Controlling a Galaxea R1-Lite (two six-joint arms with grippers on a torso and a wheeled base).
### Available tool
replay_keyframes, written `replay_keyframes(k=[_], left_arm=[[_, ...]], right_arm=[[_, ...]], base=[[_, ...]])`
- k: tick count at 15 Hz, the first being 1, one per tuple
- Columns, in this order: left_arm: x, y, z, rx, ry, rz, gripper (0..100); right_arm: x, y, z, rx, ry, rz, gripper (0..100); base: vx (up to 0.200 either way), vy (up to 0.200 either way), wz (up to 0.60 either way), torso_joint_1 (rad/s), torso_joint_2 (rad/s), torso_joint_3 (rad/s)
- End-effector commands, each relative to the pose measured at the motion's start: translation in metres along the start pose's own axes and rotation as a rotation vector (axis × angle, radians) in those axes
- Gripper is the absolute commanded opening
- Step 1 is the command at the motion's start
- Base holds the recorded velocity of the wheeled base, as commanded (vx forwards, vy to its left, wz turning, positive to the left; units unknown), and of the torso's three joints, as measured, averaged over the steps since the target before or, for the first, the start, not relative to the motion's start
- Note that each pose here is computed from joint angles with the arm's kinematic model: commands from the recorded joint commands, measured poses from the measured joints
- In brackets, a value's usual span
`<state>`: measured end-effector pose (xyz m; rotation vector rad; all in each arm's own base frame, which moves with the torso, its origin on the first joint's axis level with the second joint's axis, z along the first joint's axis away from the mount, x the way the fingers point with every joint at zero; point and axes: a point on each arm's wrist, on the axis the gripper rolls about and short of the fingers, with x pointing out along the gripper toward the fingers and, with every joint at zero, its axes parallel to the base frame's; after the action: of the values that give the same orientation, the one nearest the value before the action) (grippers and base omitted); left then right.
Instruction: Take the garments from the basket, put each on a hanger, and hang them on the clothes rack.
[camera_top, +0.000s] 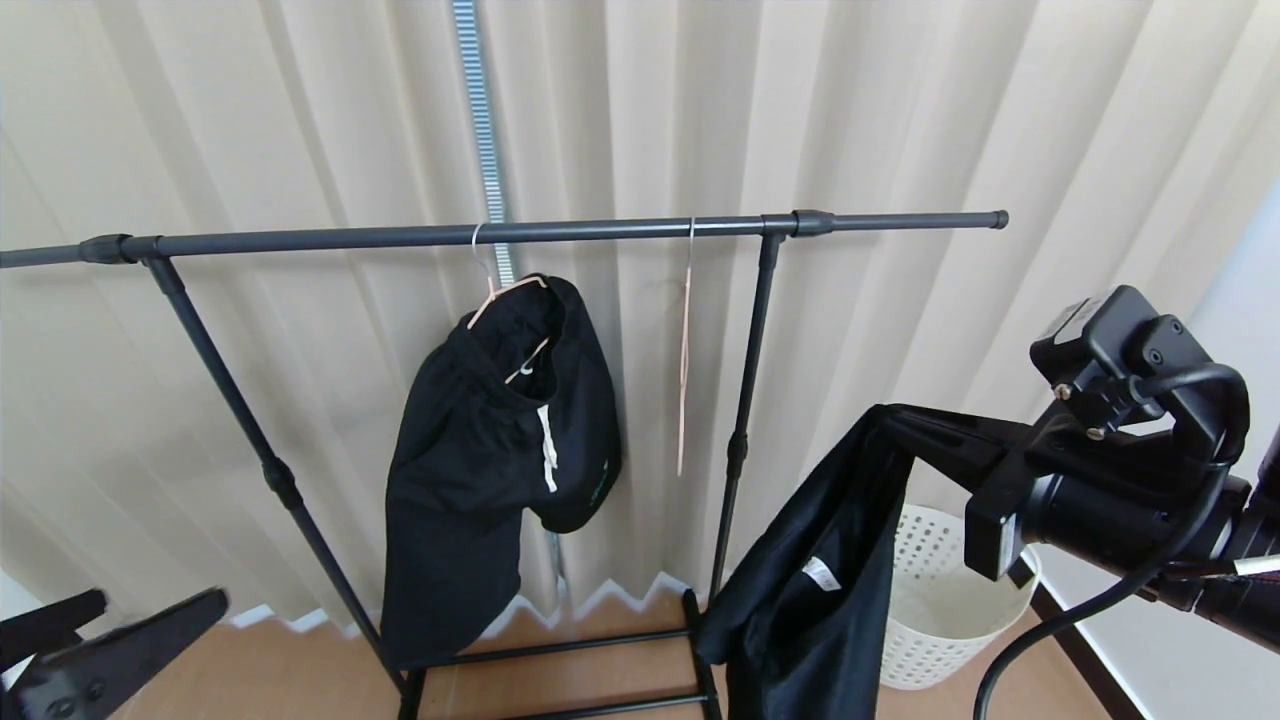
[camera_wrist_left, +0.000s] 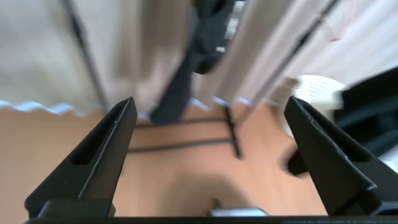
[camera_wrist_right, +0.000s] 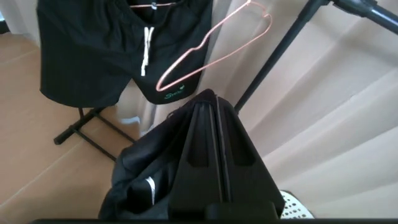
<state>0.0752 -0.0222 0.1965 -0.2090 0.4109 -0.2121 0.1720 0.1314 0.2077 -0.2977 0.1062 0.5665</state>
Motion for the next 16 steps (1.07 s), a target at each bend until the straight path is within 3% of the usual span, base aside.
replay_keyframes(k=[1,3,5,7,8,9,12,16], left_arm=[[0.095,-0.080,0.029,0.036,0.255,-0.128,100],[0.106,-0.094,0.018,0.042,0.282,-0.172,100],[0.118,-0.097,0.000,0.041,0.300,-0.181,100],[0.126,-0.098,-0.010,0.022,0.293,-0.185,100],[0.136,-0.094,-0.029,0.015,0.294,-0.188,100],[0.139,-0.092,-0.035,0.019,0.308,-0.182,100],[0.140,-0.090,-0.046,0.028,0.319,-0.188,100],[0.133,-0.106,-0.061,0.067,0.307,-0.284,100]], right_arm=[[-0.002,0.024,0.019,0.046,-0.049,0.016,0],[0.010,0.037,0.040,0.078,-0.085,0.009,0],[0.031,0.047,0.055,0.099,-0.109,0.025,0],[0.040,0.051,0.055,0.111,-0.104,0.028,0],[0.047,0.061,0.050,0.207,-0.076,0.057,0],[0.050,0.064,0.049,0.221,-0.070,0.057,0],[0.051,0.075,0.048,0.227,-0.059,0.047,0],[0.048,0.088,0.050,0.235,-0.081,0.051,0]], base=[[0.000,0.000,0.00,0.000,0.00,0.000],[0.000,0.000,0.00,0.000,0.00,0.000],[0.000,0.000,0.00,0.000,0.00,0.000],[0.000,0.000,0.00,0.000,0.00,0.000],[0.000,0.000,0.00,0.000,0.00,0.000],[0.000,0.000,0.00,0.000,0.00,0.000],[0.000,0.000,0.00,0.000,0.00,0.000],[0.000,0.000,0.00,0.000,0.00,0.000]])
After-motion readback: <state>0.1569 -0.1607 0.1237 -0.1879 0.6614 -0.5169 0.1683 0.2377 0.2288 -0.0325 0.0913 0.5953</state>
